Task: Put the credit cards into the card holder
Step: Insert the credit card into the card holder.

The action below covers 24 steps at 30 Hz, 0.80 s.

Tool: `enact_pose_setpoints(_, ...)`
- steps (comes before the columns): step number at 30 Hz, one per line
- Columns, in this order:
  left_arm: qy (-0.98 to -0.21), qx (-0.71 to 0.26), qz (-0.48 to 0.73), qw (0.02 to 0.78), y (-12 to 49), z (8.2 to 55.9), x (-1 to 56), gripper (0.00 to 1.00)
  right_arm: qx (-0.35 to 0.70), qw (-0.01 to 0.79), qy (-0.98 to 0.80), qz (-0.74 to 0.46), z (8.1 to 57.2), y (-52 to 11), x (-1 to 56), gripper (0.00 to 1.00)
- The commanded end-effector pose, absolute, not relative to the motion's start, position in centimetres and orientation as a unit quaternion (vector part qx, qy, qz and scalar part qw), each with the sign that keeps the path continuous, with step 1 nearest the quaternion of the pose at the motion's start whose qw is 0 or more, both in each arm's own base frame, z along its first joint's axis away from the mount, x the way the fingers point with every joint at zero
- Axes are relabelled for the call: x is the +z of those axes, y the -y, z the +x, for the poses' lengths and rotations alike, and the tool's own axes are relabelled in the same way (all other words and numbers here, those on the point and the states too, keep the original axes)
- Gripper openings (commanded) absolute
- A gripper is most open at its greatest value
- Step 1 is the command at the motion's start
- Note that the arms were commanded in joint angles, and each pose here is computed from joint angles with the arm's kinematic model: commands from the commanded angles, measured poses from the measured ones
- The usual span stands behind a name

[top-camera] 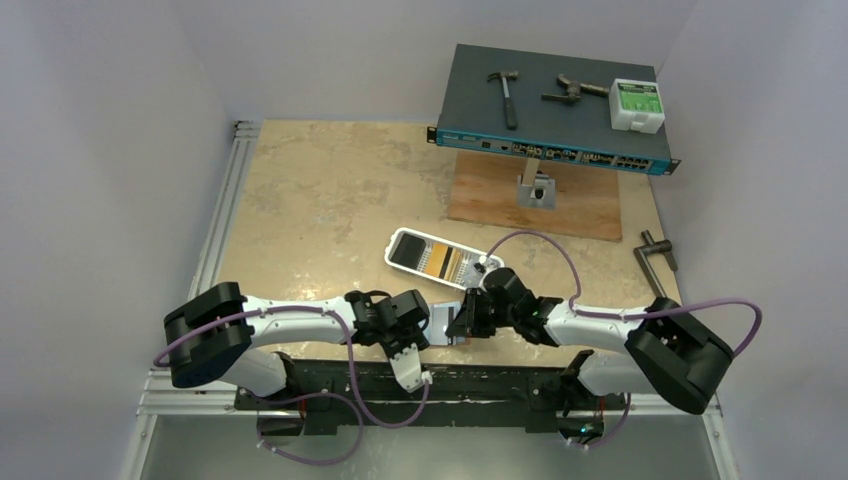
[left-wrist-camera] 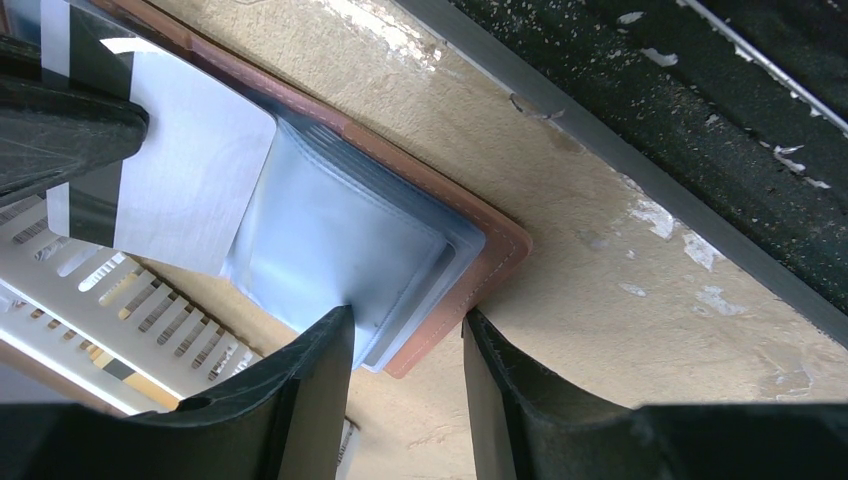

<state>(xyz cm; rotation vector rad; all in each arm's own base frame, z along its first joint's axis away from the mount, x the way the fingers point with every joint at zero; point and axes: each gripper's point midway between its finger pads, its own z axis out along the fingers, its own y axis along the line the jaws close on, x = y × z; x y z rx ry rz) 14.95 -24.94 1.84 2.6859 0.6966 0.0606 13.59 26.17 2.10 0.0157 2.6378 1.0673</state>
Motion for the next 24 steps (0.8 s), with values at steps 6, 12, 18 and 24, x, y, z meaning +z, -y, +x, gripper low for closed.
enact_pose_setpoints(6,-0.253,-0.006,0.955,0.156,23.8,13.3,0.4,0.41,0.359,0.155,-0.920,0.017,14.6,-25.8,1.2,0.03)
enact_pose_setpoints(12,-0.252,-0.005,0.955,0.156,23.8,13.2,0.4,0.40,0.367,0.160,-0.916,0.023,15.0,-26.1,1.3,0.03)
enact_pose_setpoints(18,-0.250,-0.003,0.956,0.155,23.8,13.2,0.3,0.38,0.374,0.153,-0.915,0.015,15.1,-26.7,1.1,0.02)
enact_pose_setpoints(24,-0.253,-0.001,0.954,0.159,23.9,13.3,0.4,0.38,0.376,0.149,-0.914,0.011,15.1,-26.8,0.9,0.01)
